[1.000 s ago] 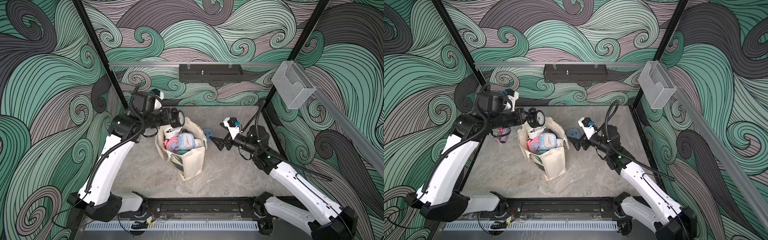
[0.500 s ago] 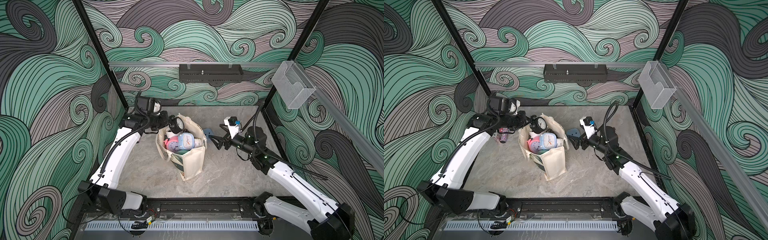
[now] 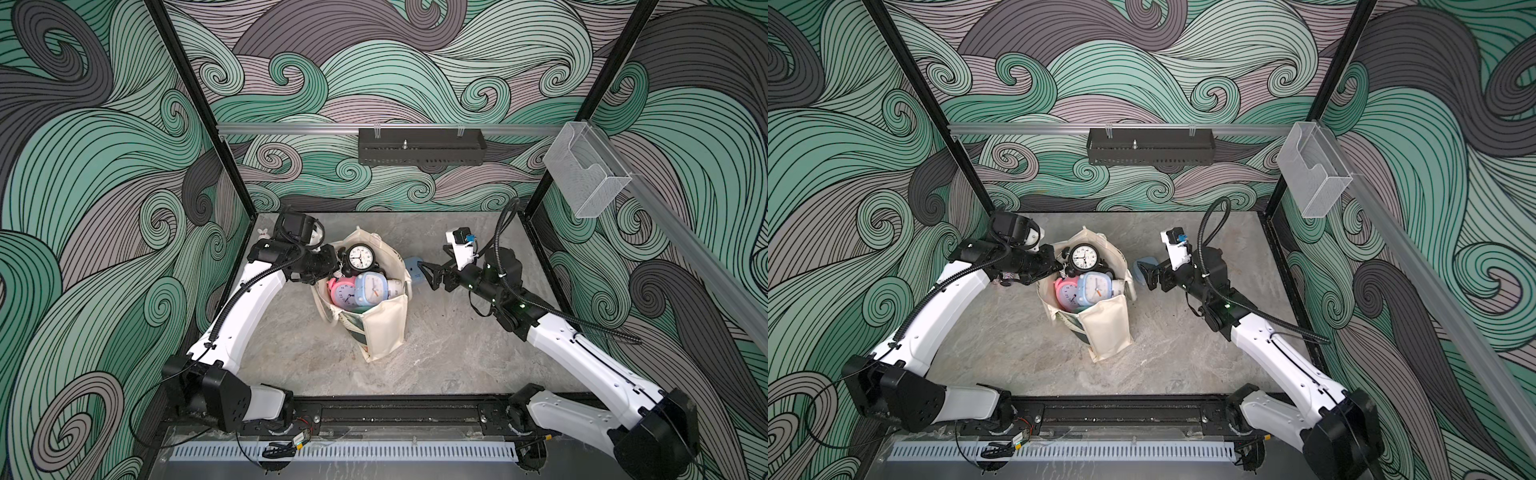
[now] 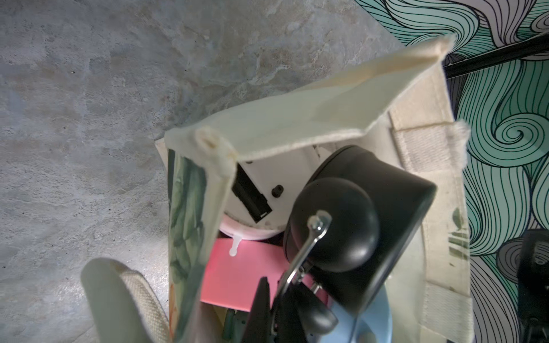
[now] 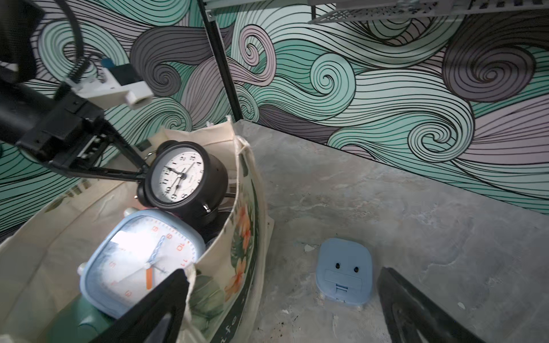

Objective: Put the alarm clock into the canvas bag
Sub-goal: Place the alarm at the canvas bag, then pick up the alarm from the center of the board.

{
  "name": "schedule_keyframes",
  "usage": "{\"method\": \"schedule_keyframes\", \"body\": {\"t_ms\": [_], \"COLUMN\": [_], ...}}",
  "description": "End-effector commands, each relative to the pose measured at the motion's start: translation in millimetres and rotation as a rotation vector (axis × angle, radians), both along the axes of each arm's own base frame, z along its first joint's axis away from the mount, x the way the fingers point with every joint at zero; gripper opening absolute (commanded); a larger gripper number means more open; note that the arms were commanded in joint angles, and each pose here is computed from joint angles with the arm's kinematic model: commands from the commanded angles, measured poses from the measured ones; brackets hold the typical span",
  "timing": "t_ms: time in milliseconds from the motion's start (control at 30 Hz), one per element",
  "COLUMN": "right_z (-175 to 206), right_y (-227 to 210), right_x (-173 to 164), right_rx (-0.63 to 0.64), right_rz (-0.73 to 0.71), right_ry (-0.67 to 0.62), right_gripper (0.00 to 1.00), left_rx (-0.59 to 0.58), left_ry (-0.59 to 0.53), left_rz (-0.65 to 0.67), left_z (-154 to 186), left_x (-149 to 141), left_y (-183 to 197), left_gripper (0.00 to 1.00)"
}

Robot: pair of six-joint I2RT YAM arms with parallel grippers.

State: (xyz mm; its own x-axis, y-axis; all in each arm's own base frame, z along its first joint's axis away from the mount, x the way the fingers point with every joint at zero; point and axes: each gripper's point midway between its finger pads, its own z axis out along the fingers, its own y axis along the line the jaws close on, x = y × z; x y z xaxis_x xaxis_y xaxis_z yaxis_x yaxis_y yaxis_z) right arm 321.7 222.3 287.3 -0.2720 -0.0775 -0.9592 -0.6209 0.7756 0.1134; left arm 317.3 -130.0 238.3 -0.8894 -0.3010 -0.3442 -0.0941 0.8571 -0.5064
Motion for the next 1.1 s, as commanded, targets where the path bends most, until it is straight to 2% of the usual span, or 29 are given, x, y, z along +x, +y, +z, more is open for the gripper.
{"method": "schedule_keyframes", "body": {"t_ms": [0, 100, 333, 500, 567, 600, 800, 967, 1067], "right_z": [0.8, -7.9, -37.5, -63.6, -76.3, -80.9, -117.1, -144.0, -159.2], "right_y": [-16.7, -26.2, -32.9, -36.9, -37.3, -36.4, -20.6, -5.6, 1.8], "right_x": [16.4, 26.9, 46.9, 58.9, 63.6, 65.5, 75.8, 83.7, 88.3], "right_rx": [-0.042, -0.09, -0.166, -0.231, -0.258, -0.276, -0.377, -0.402, -0.411], "right_rz": [-0.139, -0.21, -0.28, -0.312, -0.311, -0.307, -0.236, -0.171, -0.149], "right_ry": [0.026, 0.042, 0.14, 0.229, 0.274, 0.291, 0.441, 0.538, 0.589], "right_gripper": [1.0, 1.0, 0.99, 1.0, 1.0, 1.0, 1.0, 1.0, 1.0], "left_rx": [0.089, 0.112, 0.055, 0.104, 0.119, 0.127, 0.194, 0.124, 0.105], "left_ry": [0.037, 0.022, -0.055, -0.095, -0.127, -0.142, -0.235, -0.329, -0.343], "left_rz": [-0.032, -0.053, -0.079, -0.063, -0.055, -0.053, -0.087, -0.194, -0.226], "left_z": [-1.2, 3.5, 24.0, 40.4, 51.3, 55.8, 88.5, 116.3, 119.0], "left_x": [-27.5, -29.8, -18.7, -18.8, -18.5, -17.8, -20.5, -33.1, -37.1], "left_y": [14.2, 16.9, 5.4, 14.6, 17.8, 19.1, 16.8, -12.7, -22.5], "left_gripper": [0.0, 0.01, 0.52, 0.78, 0.95, 0.98, 0.99, 0.99, 0.99]}}
